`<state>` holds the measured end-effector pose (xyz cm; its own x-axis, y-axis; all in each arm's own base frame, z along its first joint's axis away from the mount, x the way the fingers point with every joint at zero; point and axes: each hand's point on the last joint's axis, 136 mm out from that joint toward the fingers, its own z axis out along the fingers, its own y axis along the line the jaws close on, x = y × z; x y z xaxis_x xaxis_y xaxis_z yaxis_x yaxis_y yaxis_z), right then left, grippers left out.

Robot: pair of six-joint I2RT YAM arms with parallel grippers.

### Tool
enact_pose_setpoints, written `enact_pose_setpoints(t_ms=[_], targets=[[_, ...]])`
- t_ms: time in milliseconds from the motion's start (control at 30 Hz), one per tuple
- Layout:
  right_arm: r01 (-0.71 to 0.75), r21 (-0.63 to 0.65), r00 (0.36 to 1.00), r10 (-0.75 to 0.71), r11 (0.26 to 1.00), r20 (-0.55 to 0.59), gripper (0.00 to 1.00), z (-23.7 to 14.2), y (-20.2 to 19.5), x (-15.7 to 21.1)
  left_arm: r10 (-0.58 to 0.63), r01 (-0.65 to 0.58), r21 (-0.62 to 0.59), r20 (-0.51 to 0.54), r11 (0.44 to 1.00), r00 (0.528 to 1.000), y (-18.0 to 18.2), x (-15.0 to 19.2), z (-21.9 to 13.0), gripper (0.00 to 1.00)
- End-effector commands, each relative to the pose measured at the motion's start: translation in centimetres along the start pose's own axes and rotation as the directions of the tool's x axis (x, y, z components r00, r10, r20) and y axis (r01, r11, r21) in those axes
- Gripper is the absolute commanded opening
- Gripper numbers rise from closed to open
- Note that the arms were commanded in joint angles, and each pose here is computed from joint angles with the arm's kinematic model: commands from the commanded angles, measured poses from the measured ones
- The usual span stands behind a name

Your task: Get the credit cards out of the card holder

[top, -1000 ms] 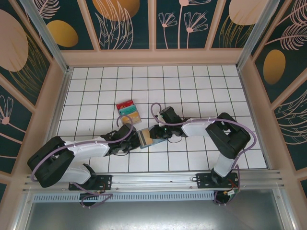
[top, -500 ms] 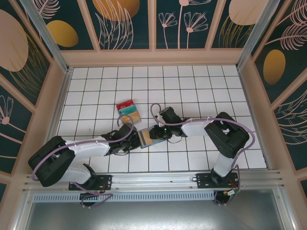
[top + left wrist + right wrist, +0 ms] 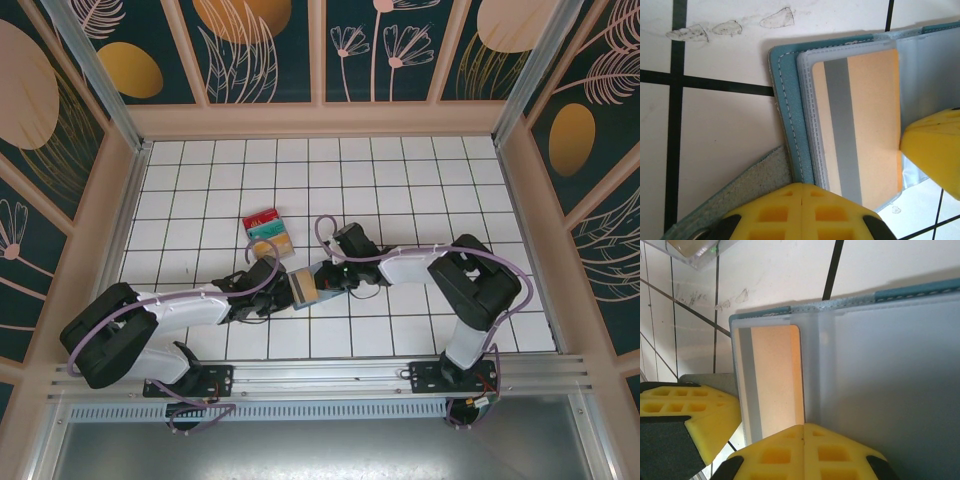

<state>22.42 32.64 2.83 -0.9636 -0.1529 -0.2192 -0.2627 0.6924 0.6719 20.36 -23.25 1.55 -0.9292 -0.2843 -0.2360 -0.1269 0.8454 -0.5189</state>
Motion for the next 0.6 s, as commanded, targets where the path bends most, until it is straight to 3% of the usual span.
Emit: enact_pose_setpoints(t_ms=[0, 367, 433, 567], targets=[[-0.007, 0.021, 0.999, 0.006, 1.0, 0.044, 0.0, -1.5, -0.5, -0.6, 0.017, -0.017, -0.022, -0.023, 1.0, 1.0, 0.3, 0.5, 0.1, 0.0], [0.008, -0.008, 0.999, -0.008, 1.0, 0.035, 0.0, -1.8, -0.2, -0.5, 0.018, -0.018, -0.013, -0.021, 1.0, 1.0, 0.3, 0.5, -0.1, 0.0], [0.033, -0.02, 0.999, -0.032, 0.999, 0.042, 0.13, -1.7, 0.6, -0.8, 0.018, -0.019, -0.01, -0.024, 1.0, 1.0, 0.2, 0.6, -0.1, 0.0], [0.06, -0.026, 0.998, -0.06, 0.998, 0.028, 0.17, -1.0, 1.4, -1.2, 0.017, -0.018, -0.015, -0.028, 1.0, 0.999, 0.3, 0.6, 0.0, 0.0]])
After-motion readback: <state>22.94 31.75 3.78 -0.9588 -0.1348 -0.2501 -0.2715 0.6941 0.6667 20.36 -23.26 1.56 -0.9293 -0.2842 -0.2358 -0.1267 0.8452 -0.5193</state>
